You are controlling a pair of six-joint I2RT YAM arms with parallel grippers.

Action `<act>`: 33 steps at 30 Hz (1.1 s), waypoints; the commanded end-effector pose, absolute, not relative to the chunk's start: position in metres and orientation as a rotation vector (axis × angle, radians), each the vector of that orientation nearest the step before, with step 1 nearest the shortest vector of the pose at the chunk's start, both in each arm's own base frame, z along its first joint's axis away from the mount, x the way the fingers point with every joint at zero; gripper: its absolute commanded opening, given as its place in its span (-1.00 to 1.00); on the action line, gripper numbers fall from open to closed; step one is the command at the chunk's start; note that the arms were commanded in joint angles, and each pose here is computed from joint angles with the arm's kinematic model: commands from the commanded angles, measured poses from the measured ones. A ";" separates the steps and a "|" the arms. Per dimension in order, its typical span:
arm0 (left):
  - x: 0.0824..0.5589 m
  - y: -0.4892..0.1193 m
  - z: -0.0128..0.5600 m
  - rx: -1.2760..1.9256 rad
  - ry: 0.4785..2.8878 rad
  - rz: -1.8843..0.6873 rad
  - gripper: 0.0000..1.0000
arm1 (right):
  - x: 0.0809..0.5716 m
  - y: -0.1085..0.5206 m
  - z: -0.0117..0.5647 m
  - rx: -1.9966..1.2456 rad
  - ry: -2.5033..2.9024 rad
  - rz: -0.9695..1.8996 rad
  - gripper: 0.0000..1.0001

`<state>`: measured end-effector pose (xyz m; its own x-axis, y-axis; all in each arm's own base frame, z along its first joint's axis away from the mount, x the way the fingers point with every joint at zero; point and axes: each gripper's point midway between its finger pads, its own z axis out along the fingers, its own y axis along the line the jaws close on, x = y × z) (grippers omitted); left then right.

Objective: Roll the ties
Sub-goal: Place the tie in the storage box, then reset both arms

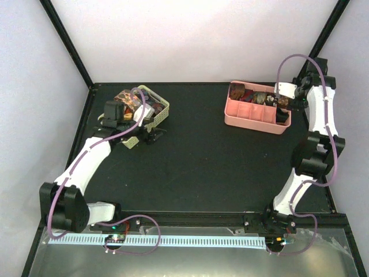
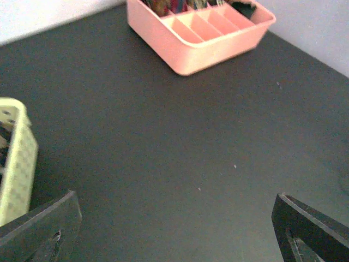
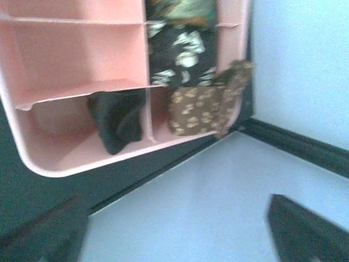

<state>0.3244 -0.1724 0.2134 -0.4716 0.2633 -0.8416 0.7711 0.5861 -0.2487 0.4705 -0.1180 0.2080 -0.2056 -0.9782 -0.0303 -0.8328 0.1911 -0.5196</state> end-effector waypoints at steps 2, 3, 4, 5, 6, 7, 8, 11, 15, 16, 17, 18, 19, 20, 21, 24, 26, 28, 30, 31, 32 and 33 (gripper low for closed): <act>0.342 -0.146 0.268 0.705 1.894 -0.597 0.97 | 0.477 -0.097 0.295 -1.437 1.950 -0.616 0.99; 0.347 -0.138 0.275 0.685 1.879 -0.537 0.98 | 0.476 -0.091 0.310 -1.371 1.922 -0.606 0.99; 0.349 -0.133 0.283 0.685 1.858 -0.489 0.98 | 0.474 -0.085 0.328 -1.326 1.873 -0.607 0.99; 0.352 -0.125 0.292 0.682 1.846 -0.430 0.97 | 0.472 -0.080 0.340 -1.274 1.843 -0.593 0.99; 0.354 -0.119 0.299 0.680 1.842 -0.390 0.97 | 0.468 -0.073 0.354 -1.211 1.820 -0.560 0.99; 0.354 -0.115 0.305 0.687 1.839 -0.369 0.97 | 0.462 -0.066 0.365 -1.168 1.795 -0.531 0.99; 0.355 -0.111 0.312 0.691 1.835 -0.350 0.97 | 0.456 -0.059 0.376 -1.122 1.781 -0.495 0.99; 0.358 -0.109 0.323 0.720 1.883 -0.349 0.98 | 0.430 -0.032 0.405 -0.988 1.759 -0.312 0.99; 0.360 -0.113 0.331 0.726 1.944 -0.412 0.98 | 0.391 0.001 0.426 -0.831 1.755 -0.082 0.99; 0.360 -0.116 0.329 0.734 1.951 -0.446 0.97 | 0.382 0.008 0.426 -0.798 1.756 -0.031 0.99; 0.360 -0.122 0.324 0.745 1.960 -0.495 0.97 | 0.374 0.015 0.424 -0.776 1.757 0.013 0.99; 0.358 -0.127 0.323 0.742 1.968 -0.543 0.98 | 0.366 0.021 0.422 -0.749 1.756 0.054 0.99; 0.355 -0.133 0.320 0.747 1.977 -0.582 0.98 | 0.358 0.028 0.414 -0.723 1.763 0.111 0.99; 0.352 -0.138 0.313 0.754 1.996 -0.602 0.98 | 0.351 0.034 0.408 -0.706 1.760 0.153 0.99; 0.349 -0.143 0.303 0.760 2.023 -0.602 0.97 | 0.346 0.038 0.396 -0.683 1.776 0.194 0.99; 0.340 -0.151 0.267 0.791 2.093 -0.566 0.97 | 0.331 0.050 0.364 -0.600 1.801 0.324 0.99; 0.333 -0.154 0.241 0.791 2.141 -0.574 0.98 | 0.321 0.059 0.340 -0.554 1.826 0.432 0.99; 0.331 -0.154 0.216 0.780 2.199 -0.553 0.97 | 0.313 0.065 0.316 -0.534 1.859 0.504 0.99; 0.328 -0.151 0.193 0.776 2.256 -0.532 0.98 | 0.302 0.079 0.292 -0.551 1.894 0.585 0.99; 0.326 -0.150 0.182 0.777 2.288 -0.526 0.98 | 0.298 0.081 0.281 -0.550 1.911 0.608 0.99; 0.324 -0.147 0.172 0.775 2.329 -0.521 0.98 | 0.296 0.081 0.271 -0.538 1.931 0.620 0.99; 0.321 -0.145 0.161 0.767 2.371 -0.516 0.98 | 0.293 0.081 0.263 -0.528 1.943 0.630 0.99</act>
<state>0.3194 -0.1551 0.1847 -0.5957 0.3905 -0.7019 0.6812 0.7086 -0.1838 0.3040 0.0677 0.2686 -0.4123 -0.1647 -0.8960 -0.5801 0.8058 0.1188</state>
